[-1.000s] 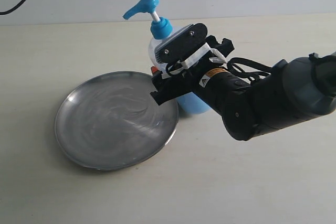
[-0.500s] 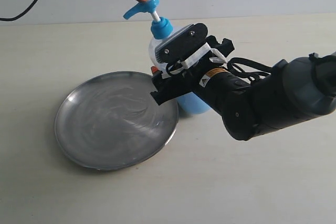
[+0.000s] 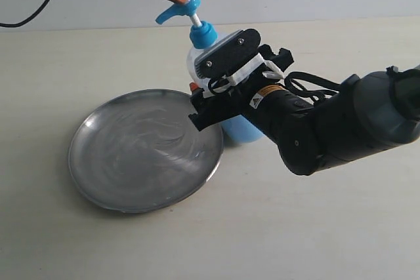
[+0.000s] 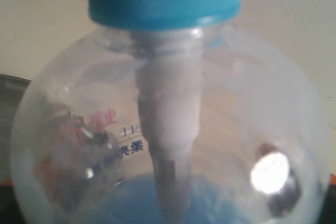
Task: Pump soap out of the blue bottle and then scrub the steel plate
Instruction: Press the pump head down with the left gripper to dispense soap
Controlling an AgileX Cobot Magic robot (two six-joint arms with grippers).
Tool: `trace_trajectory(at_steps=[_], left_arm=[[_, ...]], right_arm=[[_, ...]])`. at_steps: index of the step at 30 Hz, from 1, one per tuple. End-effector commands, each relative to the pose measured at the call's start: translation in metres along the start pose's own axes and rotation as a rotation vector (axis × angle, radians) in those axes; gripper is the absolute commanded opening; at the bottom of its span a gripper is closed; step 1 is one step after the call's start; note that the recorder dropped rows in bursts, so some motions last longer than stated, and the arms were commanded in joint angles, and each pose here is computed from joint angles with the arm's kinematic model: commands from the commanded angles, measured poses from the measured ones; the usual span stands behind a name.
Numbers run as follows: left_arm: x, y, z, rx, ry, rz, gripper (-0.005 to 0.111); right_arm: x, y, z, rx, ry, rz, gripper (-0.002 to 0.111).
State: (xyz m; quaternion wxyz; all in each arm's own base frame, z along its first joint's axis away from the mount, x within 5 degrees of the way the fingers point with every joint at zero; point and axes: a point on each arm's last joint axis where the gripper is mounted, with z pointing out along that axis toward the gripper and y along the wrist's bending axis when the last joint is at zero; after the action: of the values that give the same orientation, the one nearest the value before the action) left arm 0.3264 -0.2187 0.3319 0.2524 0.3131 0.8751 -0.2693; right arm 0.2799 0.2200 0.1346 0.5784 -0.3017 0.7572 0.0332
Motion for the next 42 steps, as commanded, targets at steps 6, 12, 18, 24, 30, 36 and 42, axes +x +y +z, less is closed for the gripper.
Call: trace_trajectory(at_steps=[6,12,18,24,30,36,42], left_arm=[[0.016,-0.014,0.032,0.051,0.162,0.016,0.000],[0.015,-0.016,0.024,0.034,0.150,0.021,0.000],[0.000,-0.033,-0.023,-0.006,-0.039,0.074,0.000],[-0.002,-0.022,-0.026,-0.134,-0.051,0.084,0.000],[0.001,-0.013,-0.005,-0.134,-0.002,0.068,0.000],[0.001,-0.011,0.000,-0.139,0.005,0.067,0.000],[-0.001,-0.009,0.000,-0.153,-0.015,0.076,0.000]], right_arm=[[-0.011,-0.001,0.000,0.004,-0.094,-0.023,0.000],[-0.012,0.000,0.000,-0.009,-0.101,0.011,0.000],[-0.012,-0.001,0.000,-0.004,-0.098,0.015,0.000],[-0.012,-0.001,0.000,-0.004,-0.098,0.015,0.000],[-0.012,-0.001,0.000,-0.005,-0.098,0.014,0.000],[-0.012,0.000,0.000,-0.009,-0.100,0.009,0.000],[-0.012,0.000,0.000,-0.009,-0.100,0.009,0.000]])
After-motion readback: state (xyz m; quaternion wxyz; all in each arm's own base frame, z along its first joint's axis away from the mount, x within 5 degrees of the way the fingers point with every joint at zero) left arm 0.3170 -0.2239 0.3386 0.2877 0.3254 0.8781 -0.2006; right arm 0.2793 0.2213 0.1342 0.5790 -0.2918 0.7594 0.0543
